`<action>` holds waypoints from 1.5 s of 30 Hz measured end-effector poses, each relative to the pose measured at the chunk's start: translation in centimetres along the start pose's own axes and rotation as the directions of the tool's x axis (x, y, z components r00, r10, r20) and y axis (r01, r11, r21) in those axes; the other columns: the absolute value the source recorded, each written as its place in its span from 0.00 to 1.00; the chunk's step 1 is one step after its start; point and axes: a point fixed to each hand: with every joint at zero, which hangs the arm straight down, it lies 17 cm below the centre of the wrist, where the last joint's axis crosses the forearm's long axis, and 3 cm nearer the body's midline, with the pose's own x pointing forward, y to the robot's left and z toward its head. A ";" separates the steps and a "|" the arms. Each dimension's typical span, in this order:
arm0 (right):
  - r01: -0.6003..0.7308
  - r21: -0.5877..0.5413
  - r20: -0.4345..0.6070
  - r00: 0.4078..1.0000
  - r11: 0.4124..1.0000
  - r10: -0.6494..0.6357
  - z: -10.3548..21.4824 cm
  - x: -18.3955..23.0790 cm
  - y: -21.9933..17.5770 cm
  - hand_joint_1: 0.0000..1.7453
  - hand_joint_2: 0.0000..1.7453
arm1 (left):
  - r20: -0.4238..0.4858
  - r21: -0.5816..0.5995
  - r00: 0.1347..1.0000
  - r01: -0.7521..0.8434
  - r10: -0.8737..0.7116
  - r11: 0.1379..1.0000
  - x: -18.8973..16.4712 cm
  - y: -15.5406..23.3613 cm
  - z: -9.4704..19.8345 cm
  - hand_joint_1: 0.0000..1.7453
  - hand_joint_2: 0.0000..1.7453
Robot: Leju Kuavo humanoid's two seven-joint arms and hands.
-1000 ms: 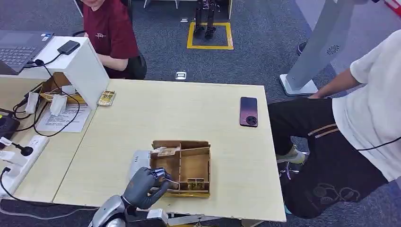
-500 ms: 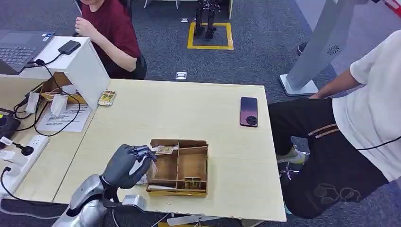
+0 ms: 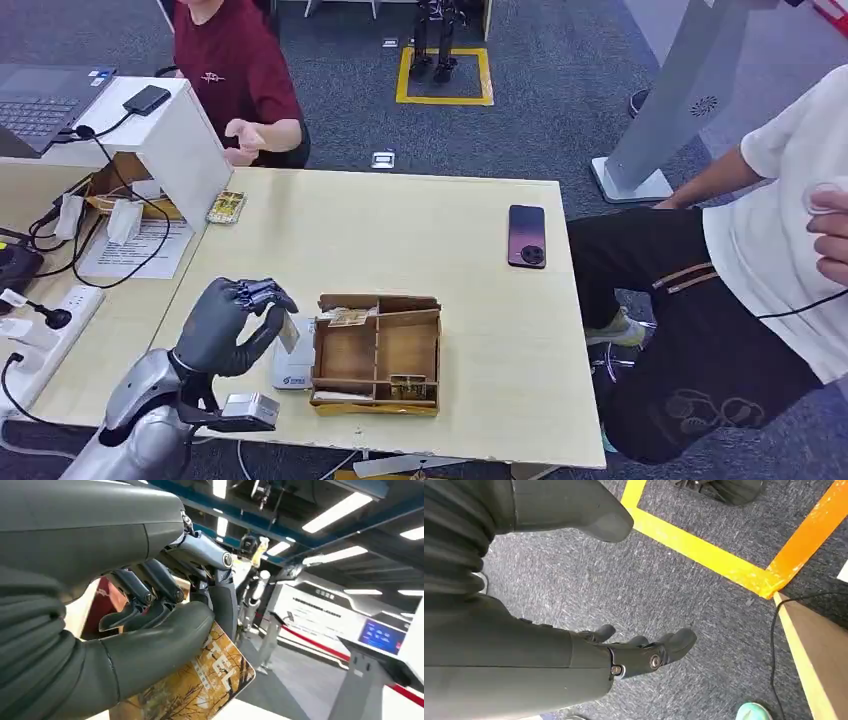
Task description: Pass the card to the sensor for recognition and then transmit it.
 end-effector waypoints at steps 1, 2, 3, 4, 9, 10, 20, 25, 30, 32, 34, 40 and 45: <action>-0.005 0.001 0.001 1.000 1.000 0.005 0.0 0.0 0.0 0.00 1.00 | -0.015 0.011 1.000 0.017 -0.016 1.000 -0.5 0.5 -0.1 1.00 1.00; -0.008 0.002 -0.001 1.000 1.000 0.008 0.0 0.0 0.0 0.00 1.00 | -0.026 0.022 0.999 0.031 -0.030 0.999 -1.0 0.9 -0.3 1.00 1.00; -0.013 0.004 -0.001 1.000 1.000 0.013 0.0 0.0 0.1 0.00 1.00 | -0.041 0.031 0.998 0.049 -0.048 0.998 -1.6 1.4 -0.6 1.00 1.00; -0.015 0.004 -0.001 1.000 1.000 0.015 0.0 0.0 0.1 0.00 1.00 | -0.056 0.038 0.996 0.069 -0.067 0.997 -2.4 1.9 -1.0 1.00 1.00; -0.023 0.006 0.003 1.000 1.000 0.023 -0.1 0.3 0.1 0.00 1.00 | -0.113 0.072 0.984 0.148 -0.139 0.986 -5.5 4.0 -3.0 1.00 1.00; -0.025 0.009 0.004 1.000 1.000 0.025 -0.1 0.4 0.1 0.00 1.00 | -0.144 0.075 0.977 0.169 -0.157 0.983 -6.7 4.4 -3.4 1.00 1.00; -0.041 0.020 0.008 0.999 0.999 0.040 -0.3 0.9 0.1 0.00 1.00 | -0.332 0.096 0.913 0.284 -0.238 0.954 -15.4 8.8 -5.3 1.00 1.00; -0.040 0.019 0.009 0.999 0.999 0.040 -0.3 0.9 0.1 0.00 1.00 | -0.375 0.097 0.894 0.301 -0.245 0.949 -17.8 9.8 -5.2 1.00 1.00; -0.040 0.020 0.008 0.999 0.999 0.040 -0.3 0.9 0.1 0.00 1.00 | -0.395 0.087 0.887 0.294 -0.238 0.952 -18.6 9.4 -4.9 1.00 1.00; -0.040 0.020 0.008 0.999 0.999 0.040 -0.3 0.9 0.1 0.00 1.00 | -0.403 0.090 0.885 0.290 -0.232 0.953 -18.8 9.4 -4.8 1.00 1.00; -0.040 0.021 0.008 0.999 0.999 0.040 -0.3 0.8 0.1 0.00 1.00 | -0.412 0.094 0.883 0.288 -0.226 0.953 -19.1 9.5 -4.6 1.00 1.00; -0.039 0.030 0.012 0.999 0.999 0.039 -0.2 0.9 0.3 0.00 1.00 | -0.422 0.098 0.880 0.284 -0.218 0.954 -19.4 9.3 -4.3 1.00 1.00; -0.040 0.032 0.011 0.999 0.999 0.039 -0.2 0.9 0.3 0.00 1.00 | -0.422 0.095 0.880 0.283 -0.219 0.954 -19.5 9.1 -4.2 0.00 1.00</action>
